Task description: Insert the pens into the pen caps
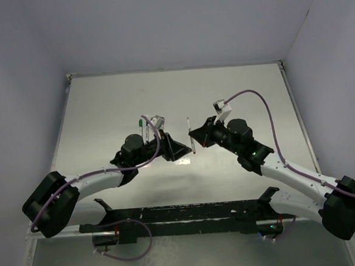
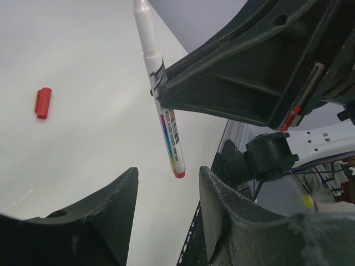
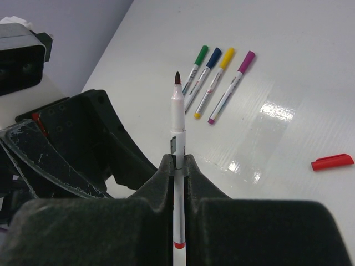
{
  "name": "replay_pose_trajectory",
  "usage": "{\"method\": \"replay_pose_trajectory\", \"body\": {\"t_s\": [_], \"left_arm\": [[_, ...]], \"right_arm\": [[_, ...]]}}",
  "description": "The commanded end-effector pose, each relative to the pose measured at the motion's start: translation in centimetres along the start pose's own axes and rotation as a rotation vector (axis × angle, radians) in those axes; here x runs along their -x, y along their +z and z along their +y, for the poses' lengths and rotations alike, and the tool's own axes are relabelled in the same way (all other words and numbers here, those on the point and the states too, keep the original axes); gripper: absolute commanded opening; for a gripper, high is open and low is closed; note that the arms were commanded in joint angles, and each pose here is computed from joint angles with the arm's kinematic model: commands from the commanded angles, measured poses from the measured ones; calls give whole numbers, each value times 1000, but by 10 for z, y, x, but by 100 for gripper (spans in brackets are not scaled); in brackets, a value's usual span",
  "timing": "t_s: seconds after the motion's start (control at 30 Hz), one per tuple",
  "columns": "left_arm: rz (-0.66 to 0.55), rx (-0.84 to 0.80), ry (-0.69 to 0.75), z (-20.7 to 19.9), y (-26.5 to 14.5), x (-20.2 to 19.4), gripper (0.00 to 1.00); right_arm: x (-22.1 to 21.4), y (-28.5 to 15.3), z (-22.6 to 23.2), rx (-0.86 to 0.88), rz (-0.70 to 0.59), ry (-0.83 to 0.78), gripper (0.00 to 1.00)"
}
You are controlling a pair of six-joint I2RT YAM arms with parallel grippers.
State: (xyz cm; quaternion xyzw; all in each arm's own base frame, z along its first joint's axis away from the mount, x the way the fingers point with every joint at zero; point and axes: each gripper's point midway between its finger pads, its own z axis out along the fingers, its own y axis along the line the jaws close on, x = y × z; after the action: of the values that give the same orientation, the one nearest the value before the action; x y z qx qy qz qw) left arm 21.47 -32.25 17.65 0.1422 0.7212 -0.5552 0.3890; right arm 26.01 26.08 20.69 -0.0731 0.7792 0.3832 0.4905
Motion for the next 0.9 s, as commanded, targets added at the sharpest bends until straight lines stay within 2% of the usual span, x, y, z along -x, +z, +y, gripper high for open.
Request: {"method": "replay_pose_trajectory", "body": {"t_s": [0.0, 0.4, 0.87], "left_arm": [[-47, -84, 31, -20, 3, 14, 51], [-69, -84, 29, -19, 8, 19, 51], [-108, -111, 52, -27, 9, 29, 43]], "right_arm": [[15, -2, 21, 95, -63, 18, 0], [10, 1, 36, 184, -55, 63, 0], [3, 0, 41, 197, -37, 57, 0]]}}
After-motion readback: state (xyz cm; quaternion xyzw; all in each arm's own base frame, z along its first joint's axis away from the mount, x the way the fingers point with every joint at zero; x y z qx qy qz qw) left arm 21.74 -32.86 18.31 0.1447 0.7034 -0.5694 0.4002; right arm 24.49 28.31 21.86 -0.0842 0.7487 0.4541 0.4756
